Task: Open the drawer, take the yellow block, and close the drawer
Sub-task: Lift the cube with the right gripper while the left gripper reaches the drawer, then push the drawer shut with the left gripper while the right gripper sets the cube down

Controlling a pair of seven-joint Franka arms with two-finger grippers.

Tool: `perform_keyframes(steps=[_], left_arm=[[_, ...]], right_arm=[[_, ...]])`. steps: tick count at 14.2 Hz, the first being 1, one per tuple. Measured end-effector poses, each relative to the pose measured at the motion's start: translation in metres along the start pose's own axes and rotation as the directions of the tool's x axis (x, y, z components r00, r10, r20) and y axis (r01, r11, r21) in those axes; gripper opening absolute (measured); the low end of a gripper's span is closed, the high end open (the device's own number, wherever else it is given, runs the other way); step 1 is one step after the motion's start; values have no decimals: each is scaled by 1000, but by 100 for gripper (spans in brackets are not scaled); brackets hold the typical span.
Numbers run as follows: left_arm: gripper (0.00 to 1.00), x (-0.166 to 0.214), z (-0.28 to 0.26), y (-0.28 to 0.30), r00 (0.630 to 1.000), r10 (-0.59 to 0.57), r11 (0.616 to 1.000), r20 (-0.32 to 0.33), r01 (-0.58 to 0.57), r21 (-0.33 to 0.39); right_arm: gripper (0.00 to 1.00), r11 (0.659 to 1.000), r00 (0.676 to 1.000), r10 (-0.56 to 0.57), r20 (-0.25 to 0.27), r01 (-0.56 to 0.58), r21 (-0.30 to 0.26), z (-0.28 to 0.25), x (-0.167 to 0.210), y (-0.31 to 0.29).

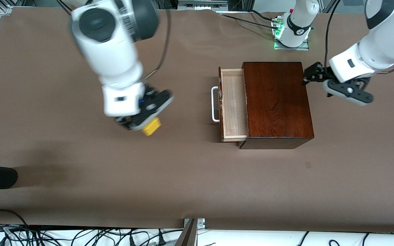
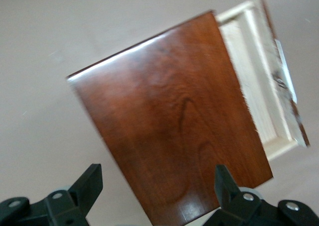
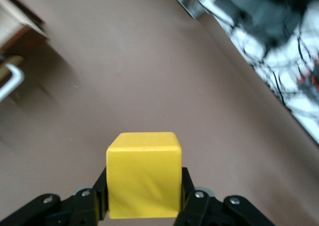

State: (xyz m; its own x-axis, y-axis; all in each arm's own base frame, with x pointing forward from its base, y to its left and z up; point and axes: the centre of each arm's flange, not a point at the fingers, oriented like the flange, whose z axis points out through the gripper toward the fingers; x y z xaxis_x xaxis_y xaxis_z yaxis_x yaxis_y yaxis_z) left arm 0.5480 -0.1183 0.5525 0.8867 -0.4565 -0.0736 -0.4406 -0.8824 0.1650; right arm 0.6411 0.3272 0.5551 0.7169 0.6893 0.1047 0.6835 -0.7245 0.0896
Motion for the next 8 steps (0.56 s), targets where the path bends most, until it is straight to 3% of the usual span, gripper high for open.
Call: perform_keyframes(steps=[3, 6, 8], left_arm=[[100, 25, 39, 33, 980, 200, 961, -2, -197, -193], [100, 52, 84, 84, 950, 312, 892, 1, -293, -343], [100, 68, 92, 138, 919, 394, 844, -17, -369, -390]], right_arm=[[56, 981, 983, 170, 72, -176, 83, 45, -60, 80], [56, 942, 943, 306, 129, -319, 103, 107, -139, 137], [56, 922, 921, 357, 157, -375, 99, 156, -180, 145]])
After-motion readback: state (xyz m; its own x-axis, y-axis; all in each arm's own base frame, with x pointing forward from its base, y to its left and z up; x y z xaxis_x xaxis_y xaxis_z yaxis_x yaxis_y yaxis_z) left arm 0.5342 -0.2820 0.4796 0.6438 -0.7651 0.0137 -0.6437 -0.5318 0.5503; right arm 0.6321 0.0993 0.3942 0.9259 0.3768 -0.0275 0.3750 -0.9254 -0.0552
